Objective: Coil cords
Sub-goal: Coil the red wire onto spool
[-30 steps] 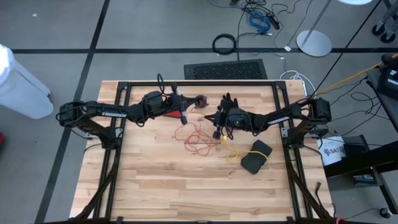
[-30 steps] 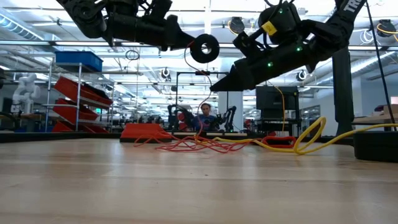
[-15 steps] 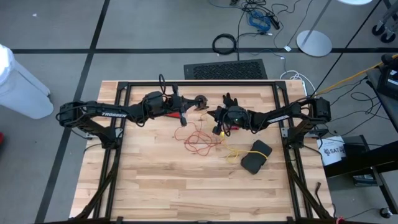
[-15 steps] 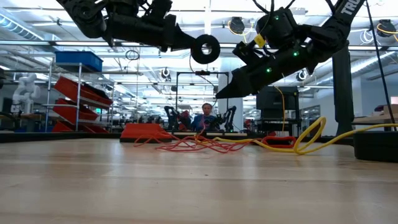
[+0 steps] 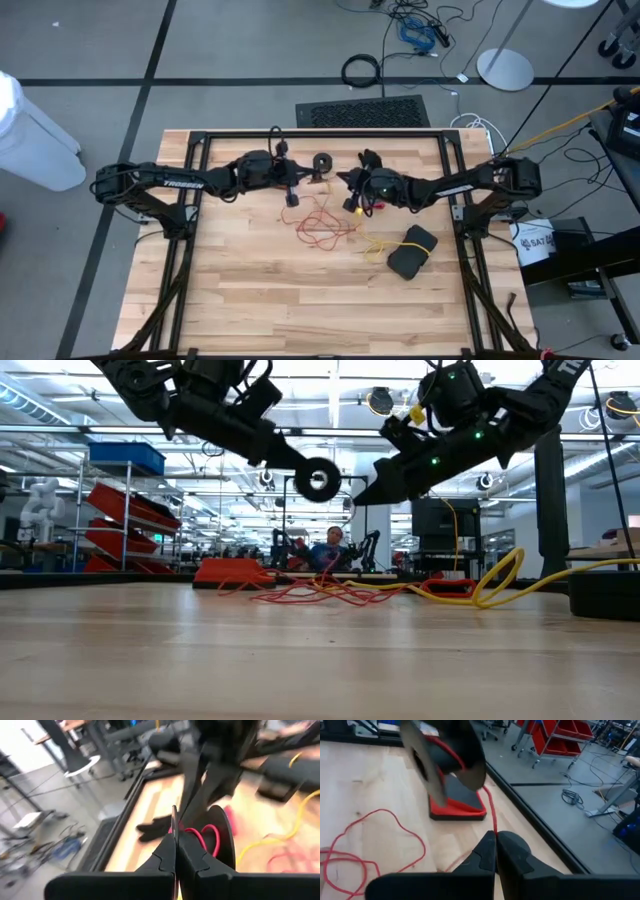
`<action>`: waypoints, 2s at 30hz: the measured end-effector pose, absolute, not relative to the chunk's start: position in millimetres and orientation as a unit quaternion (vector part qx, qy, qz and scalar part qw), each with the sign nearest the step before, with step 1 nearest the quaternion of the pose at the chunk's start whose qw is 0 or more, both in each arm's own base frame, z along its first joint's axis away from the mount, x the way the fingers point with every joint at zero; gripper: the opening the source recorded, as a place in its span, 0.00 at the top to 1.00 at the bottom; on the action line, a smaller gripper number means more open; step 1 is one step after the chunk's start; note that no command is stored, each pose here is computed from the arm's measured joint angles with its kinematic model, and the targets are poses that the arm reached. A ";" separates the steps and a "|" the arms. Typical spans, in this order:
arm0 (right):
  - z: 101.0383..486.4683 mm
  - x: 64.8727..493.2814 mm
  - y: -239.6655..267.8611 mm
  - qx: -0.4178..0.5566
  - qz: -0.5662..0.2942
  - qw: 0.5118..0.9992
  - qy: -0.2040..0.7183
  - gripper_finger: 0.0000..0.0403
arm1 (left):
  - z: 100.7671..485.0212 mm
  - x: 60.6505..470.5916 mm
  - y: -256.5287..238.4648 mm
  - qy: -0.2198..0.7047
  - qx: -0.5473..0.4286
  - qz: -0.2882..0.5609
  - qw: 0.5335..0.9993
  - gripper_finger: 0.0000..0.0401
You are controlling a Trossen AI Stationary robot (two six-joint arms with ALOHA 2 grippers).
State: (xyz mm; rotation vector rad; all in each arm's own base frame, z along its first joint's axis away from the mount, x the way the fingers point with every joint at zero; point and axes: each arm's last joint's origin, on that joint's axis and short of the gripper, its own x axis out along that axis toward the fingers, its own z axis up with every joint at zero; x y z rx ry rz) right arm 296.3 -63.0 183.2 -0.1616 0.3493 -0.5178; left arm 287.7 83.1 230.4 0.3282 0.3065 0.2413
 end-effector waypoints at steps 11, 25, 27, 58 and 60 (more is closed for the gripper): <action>192.1 298.3 -48.9 -0.091 -0.230 0.958 0.145 1.00 | 228.5 285.5 87.2 0.187 0.214 0.187 0.940 1.00; 163.0 306.7 -68.5 -0.018 -0.160 0.974 0.158 0.84 | 228.8 286.0 86.3 0.180 0.208 0.173 0.946 1.00; 154.6 311.1 -73.4 -0.011 -0.155 0.977 0.143 0.79 | 228.9 286.3 85.5 0.177 0.206 0.162 0.949 1.00; 113.3 348.2 -120.1 0.037 -0.141 0.984 0.099 0.73 | 231.3 290.2 74.4 0.157 0.201 0.137 0.957 1.00; 112.3 347.2 -122.1 0.040 -0.145 0.983 0.104 0.76 | 231.3 290.2 74.2 0.156 0.200 0.133 0.958 1.00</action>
